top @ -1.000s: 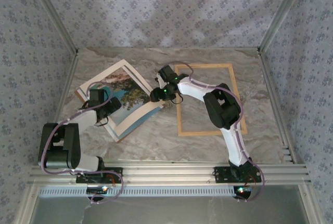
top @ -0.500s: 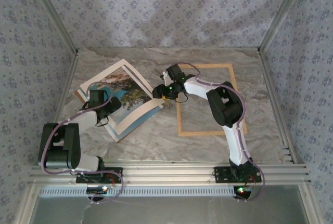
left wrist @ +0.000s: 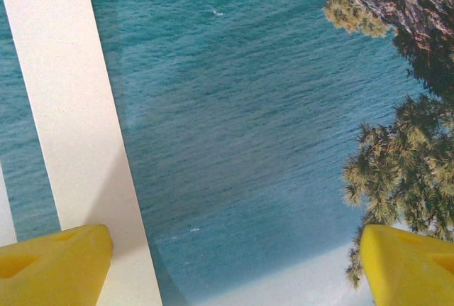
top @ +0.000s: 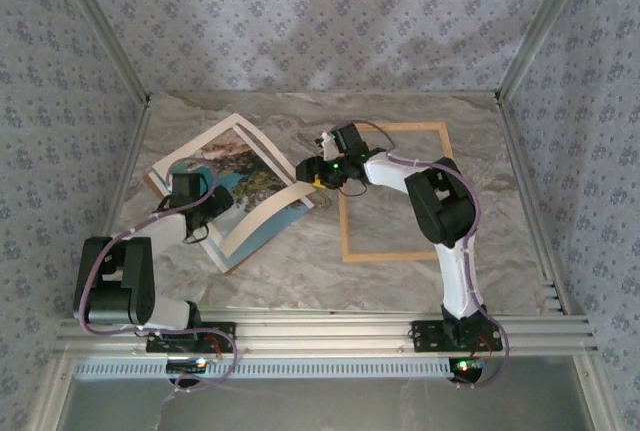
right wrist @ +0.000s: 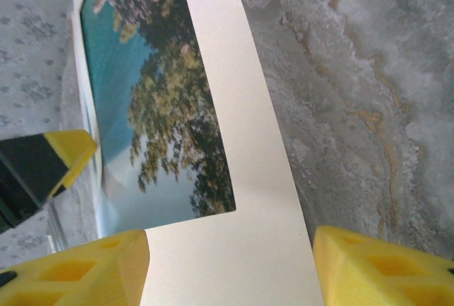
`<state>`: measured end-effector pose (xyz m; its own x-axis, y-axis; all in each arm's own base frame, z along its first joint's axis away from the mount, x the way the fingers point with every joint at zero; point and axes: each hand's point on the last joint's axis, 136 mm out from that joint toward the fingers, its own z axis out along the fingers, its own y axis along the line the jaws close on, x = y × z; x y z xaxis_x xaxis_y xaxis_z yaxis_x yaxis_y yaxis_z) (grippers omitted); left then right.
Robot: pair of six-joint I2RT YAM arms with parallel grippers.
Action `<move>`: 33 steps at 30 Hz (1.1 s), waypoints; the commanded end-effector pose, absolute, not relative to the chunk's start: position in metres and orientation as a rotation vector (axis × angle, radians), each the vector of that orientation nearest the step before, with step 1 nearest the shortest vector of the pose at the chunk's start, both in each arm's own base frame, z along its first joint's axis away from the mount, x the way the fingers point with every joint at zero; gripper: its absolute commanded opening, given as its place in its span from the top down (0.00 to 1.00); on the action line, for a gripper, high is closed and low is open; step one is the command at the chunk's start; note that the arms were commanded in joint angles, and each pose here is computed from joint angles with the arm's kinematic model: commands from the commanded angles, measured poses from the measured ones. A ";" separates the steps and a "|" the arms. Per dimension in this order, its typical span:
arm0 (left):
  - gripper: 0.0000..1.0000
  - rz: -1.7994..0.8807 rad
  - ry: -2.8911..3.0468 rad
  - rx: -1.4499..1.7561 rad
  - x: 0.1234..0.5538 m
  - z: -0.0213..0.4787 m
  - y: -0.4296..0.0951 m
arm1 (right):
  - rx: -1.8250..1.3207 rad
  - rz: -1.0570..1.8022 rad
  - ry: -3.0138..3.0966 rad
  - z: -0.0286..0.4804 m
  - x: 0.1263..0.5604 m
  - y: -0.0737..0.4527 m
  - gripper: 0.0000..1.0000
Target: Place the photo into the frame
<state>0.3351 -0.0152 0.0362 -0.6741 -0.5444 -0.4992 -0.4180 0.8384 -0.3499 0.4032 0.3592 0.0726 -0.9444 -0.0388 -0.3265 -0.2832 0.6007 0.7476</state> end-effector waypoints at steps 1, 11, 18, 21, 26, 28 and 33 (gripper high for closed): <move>0.09 -0.299 2.516 -0.735 0.311 0.011 -0.022 | -0.260 1.389 2.479 0.102 0.402 0.367 0.36; 0.09 -0.296 2.511 -0.728 0.312 0.013 -0.021 | -0.041 1.533 2.460 0.107 0.405 0.363 0.36; 0.09 -0.296 2.505 -0.729 0.312 0.014 -0.021 | 0.117 1.625 2.427 0.110 0.411 0.360 0.38; 0.09 -0.296 2.505 -0.726 0.312 0.013 -0.021 | 0.156 1.660 2.408 0.112 0.412 0.360 0.38; 0.09 -0.295 2.504 -0.726 0.311 0.013 -0.021 | 0.188 1.724 2.389 0.116 0.410 0.363 0.38; 0.09 -0.296 2.504 -0.726 0.311 0.012 -0.021 | 0.203 1.756 2.373 0.119 0.410 0.364 0.38; 0.09 -0.300 2.502 -0.726 0.311 0.012 -0.021 | 0.232 1.800 2.349 0.126 0.409 0.364 0.37</move>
<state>0.3354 -0.0151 0.0359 -0.6687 -0.5444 -0.5065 -0.4144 0.8384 -0.3540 0.4139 0.3591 0.0969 -0.9691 0.2430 -0.0424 0.0408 0.3275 0.9440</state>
